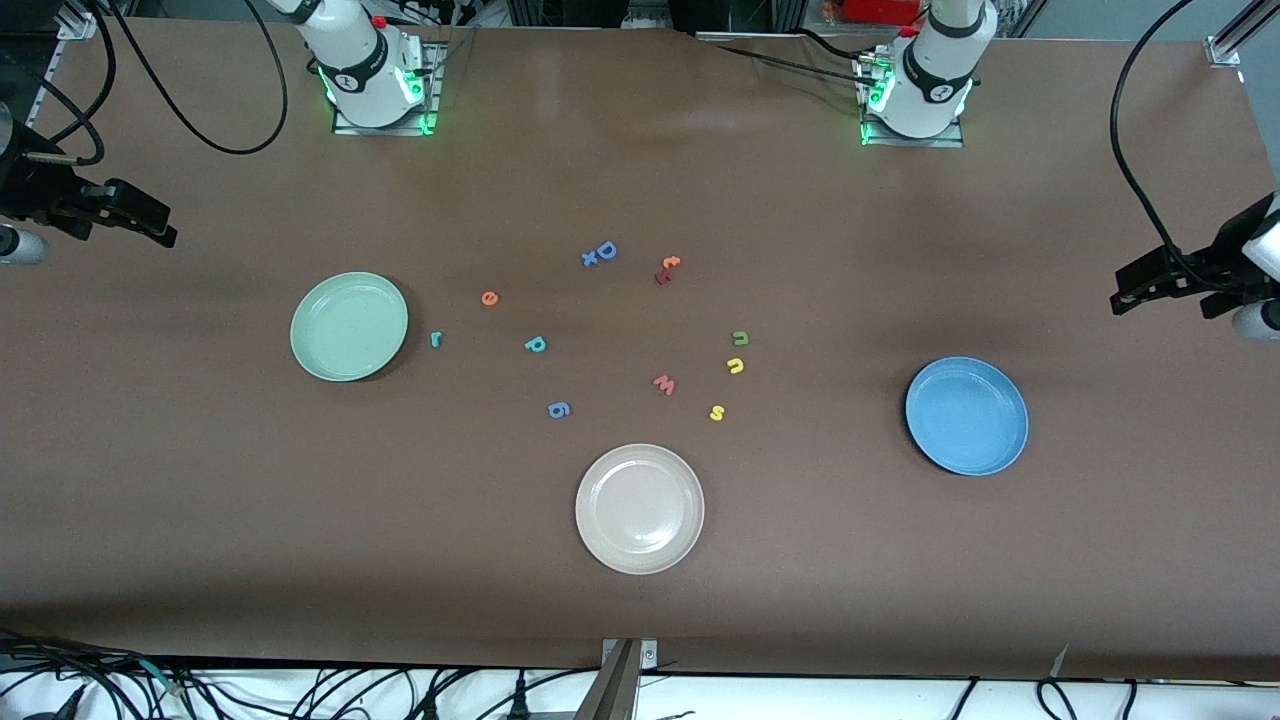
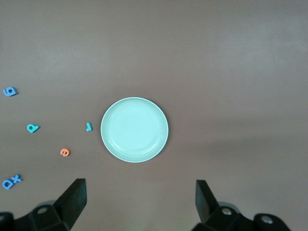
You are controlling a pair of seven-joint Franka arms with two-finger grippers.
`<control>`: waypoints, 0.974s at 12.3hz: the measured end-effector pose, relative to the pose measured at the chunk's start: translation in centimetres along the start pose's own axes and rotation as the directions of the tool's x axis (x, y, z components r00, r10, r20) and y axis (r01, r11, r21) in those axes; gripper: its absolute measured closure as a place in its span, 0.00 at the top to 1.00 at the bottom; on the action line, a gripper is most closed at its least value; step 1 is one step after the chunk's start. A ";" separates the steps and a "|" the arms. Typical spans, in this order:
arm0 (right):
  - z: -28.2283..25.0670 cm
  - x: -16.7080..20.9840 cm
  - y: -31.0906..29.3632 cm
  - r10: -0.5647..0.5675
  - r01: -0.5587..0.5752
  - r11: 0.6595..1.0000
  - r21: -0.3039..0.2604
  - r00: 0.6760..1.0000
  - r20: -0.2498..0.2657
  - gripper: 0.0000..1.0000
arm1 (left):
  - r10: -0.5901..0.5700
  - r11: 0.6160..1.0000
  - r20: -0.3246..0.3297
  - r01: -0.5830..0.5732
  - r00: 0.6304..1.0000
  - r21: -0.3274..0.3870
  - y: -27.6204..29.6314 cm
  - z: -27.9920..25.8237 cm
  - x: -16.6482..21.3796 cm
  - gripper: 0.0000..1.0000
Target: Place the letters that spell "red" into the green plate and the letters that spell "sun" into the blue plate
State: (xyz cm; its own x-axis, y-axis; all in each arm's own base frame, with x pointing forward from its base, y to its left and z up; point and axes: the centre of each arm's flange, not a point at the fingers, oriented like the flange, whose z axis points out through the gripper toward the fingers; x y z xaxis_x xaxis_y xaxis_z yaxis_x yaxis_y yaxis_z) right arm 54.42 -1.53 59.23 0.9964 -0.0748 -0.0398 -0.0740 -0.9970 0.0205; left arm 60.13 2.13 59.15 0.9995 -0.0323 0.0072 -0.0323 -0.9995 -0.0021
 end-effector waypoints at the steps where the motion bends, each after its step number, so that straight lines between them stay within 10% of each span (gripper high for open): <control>1: 0.0 0.0 0.0 0.000 0.000 1.000 0.000 1.000 0.000 1.00 | 0.002 1.000 0.000 -0.002 1.000 0.000 0.1 0.0 0.0 1.00; 6: 0.2 0.0 0.1 0.003 -0.003 1.000 0.000 1.000 0.009 1.00 | 0.001 1.000 -0.001 -0.001 1.000 0.000 0.1 0.0 0.0 1.00; 12: 6.6 1.4 -5.0 -0.068 0.062 0.997 0.049 0.988 0.136 1.00 | 0.000 1.000 -0.009 0.000 1.000 0.001 0.0 -0.1 0.1 1.00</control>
State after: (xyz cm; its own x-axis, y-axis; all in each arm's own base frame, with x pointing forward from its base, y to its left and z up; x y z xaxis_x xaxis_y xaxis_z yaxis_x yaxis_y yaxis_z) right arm 55.92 3.20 52.49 0.9842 -0.0080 -0.1769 -0.0137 -0.9994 -0.0312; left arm 60.22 2.12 59.26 0.9993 -0.0324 0.0165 -0.0324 -0.9995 -0.0027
